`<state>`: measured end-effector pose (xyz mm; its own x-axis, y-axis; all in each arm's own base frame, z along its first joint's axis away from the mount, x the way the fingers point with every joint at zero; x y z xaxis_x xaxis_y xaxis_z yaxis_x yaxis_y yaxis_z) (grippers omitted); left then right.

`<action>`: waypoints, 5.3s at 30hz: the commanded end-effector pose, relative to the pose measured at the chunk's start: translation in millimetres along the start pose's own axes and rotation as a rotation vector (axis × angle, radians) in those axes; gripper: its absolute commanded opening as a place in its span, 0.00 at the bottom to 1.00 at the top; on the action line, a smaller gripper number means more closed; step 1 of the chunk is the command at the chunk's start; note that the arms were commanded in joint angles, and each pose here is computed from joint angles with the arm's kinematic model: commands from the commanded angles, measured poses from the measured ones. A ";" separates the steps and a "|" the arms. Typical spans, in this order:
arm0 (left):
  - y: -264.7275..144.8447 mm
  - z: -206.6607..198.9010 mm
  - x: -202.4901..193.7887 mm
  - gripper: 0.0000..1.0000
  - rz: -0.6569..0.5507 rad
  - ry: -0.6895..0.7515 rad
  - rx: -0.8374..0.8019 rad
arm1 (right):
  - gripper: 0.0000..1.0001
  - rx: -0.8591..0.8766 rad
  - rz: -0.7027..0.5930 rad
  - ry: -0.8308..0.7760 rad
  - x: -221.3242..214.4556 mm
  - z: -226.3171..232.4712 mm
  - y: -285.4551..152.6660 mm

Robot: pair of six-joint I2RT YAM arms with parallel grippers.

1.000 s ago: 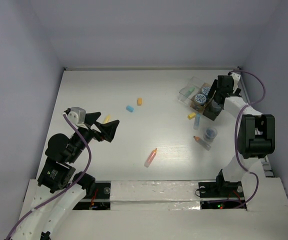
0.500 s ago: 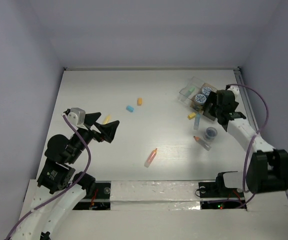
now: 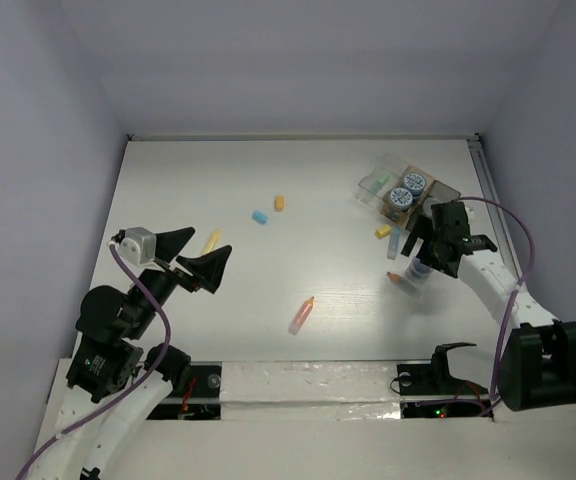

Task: Sort the stationery into containers
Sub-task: Pick up the stationery from the center of the board, then place the stationery in the storage box, then pick up the pen from the center of the board.

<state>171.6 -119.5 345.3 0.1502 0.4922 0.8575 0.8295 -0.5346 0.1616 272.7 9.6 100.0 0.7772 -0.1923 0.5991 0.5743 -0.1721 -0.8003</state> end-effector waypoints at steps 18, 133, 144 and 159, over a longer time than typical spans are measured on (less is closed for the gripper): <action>-10.8 -17.9 22.8 0.99 -0.071 0.011 -0.053 | 0.56 -0.057 0.106 -0.064 5.5 3.8 27.6; 14.4 1.1 -3.4 0.99 0.029 -0.038 0.051 | 1.00 0.210 -0.252 -0.154 149.1 66.1 -19.3; 32.8 30.3 -17.3 0.99 0.055 -0.082 0.206 | 0.45 0.154 -0.183 -0.282 59.0 121.0 -8.5; 49.2 50.9 -40.7 0.99 0.169 -0.027 0.285 | 0.55 0.020 -0.023 -0.253 36.5 66.4 59.7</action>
<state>230.6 -134.6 263.9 0.3754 0.4070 0.8327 0.8908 -0.4066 -0.2029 337.9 58.8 73.7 0.8199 0.0579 0.5695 0.5704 -0.1660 -0.8044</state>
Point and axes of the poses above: each gripper's point midway between its finger pads, its own y axis out along the fingers, its own z axis along the line the jaws close on, x = y × z, the point moved 1 cm from there along -y, back along the fingers, and after that the axes turned 14 degrees about -y, right-handed, at the moved point
